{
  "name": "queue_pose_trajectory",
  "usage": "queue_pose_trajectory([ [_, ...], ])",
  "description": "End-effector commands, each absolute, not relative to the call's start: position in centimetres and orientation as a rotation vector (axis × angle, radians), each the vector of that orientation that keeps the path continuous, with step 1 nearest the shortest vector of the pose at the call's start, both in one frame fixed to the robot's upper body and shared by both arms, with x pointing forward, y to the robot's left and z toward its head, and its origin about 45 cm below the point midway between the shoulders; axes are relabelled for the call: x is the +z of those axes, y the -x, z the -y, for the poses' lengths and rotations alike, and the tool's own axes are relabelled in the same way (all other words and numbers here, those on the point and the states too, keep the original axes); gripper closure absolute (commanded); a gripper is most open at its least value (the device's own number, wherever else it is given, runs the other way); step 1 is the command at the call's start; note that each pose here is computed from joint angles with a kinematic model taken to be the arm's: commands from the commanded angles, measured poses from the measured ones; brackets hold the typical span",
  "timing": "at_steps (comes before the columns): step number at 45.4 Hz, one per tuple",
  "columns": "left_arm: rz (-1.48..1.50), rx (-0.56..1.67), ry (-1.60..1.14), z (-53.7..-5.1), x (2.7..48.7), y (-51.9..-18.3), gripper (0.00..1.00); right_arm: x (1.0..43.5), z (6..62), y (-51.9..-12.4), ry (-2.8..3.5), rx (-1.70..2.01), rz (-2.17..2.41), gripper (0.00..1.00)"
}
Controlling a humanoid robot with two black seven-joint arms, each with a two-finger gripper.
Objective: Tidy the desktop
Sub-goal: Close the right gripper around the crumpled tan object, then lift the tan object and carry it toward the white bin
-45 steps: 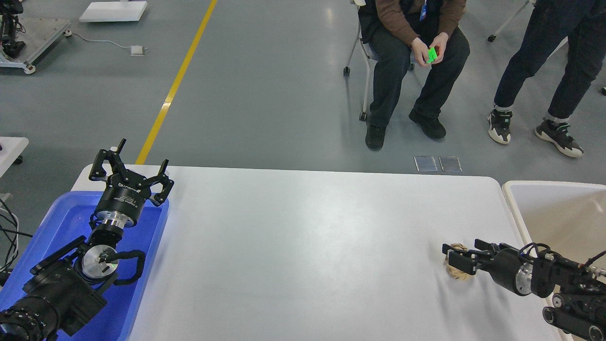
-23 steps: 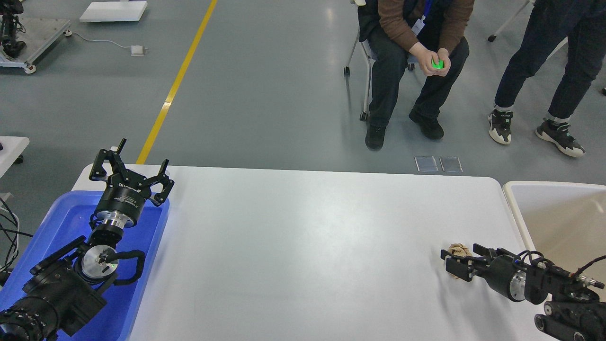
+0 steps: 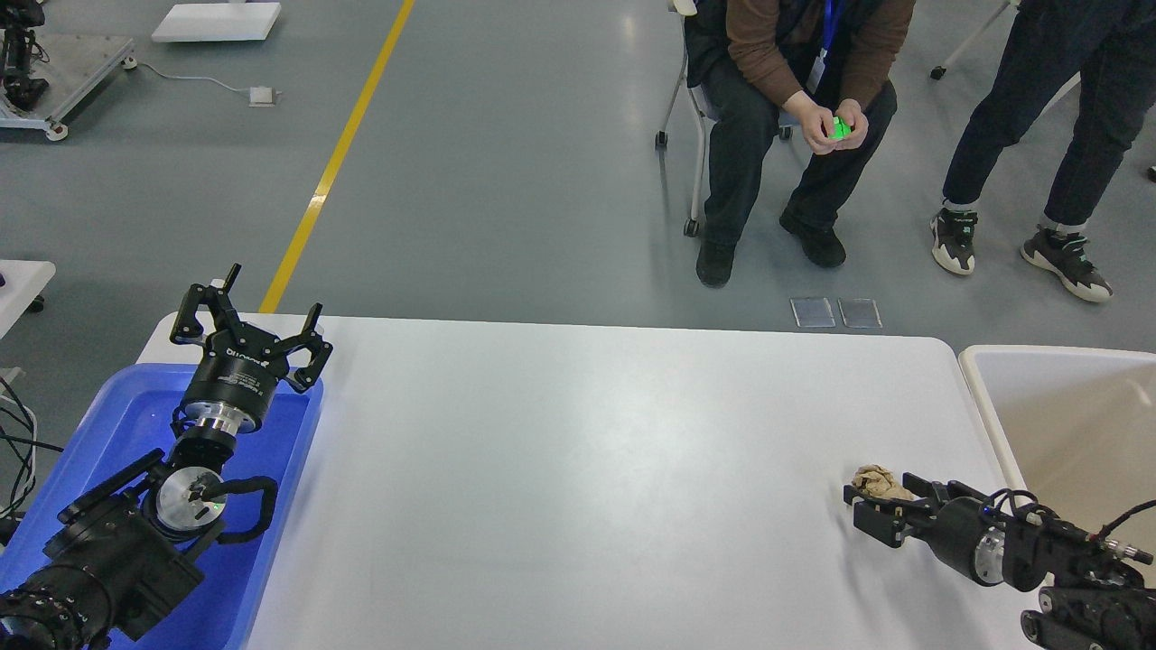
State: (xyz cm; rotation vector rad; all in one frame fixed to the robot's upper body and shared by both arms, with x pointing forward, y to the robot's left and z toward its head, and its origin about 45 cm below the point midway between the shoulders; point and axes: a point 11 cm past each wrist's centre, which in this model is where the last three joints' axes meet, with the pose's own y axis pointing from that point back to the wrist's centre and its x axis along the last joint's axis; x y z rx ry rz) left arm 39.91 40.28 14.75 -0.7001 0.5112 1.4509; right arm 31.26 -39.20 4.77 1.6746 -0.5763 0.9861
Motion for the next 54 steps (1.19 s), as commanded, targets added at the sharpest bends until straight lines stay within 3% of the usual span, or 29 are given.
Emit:
queue_pose_trajectory([
  [1,-0.511,1.450,0.700,-40.3,14.8,-39.9,0.00,4.2,39.6,-30.8,-1.662,0.986,0.550,0.15],
  [7,-0.511,1.450,0.700,-40.3,14.8,-39.9,0.00,3.8,39.7,-30.3,-1.664,0.972,0.532,0.39],
  [9,-0.512,1.451,0.700,-40.3,14.7,-39.9,0.00,3.7,39.8,-30.1,-1.663,0.972,0.519,0.57],
  [12,-0.510,1.451,0.700,-40.3,14.8,-39.9,0.00,3.6,40.0,-30.0,-1.657,0.969,0.508,0.92],
  [14,-0.511,1.450,0.700,-40.3,14.8,-39.9,0.00,3.7,40.2,-30.1,-1.651,0.967,0.513,1.00],
  [35,-0.510,1.451,0.700,-40.3,14.8,-39.9,0.00,6.3,41.0,-32.1,-1.696,0.928,0.743,1.00],
  [54,-0.512,1.451,0.700,-40.3,14.7,-39.9,0.00,16.1,45.0,-33.9,-1.722,1.001,0.880,1.00],
])
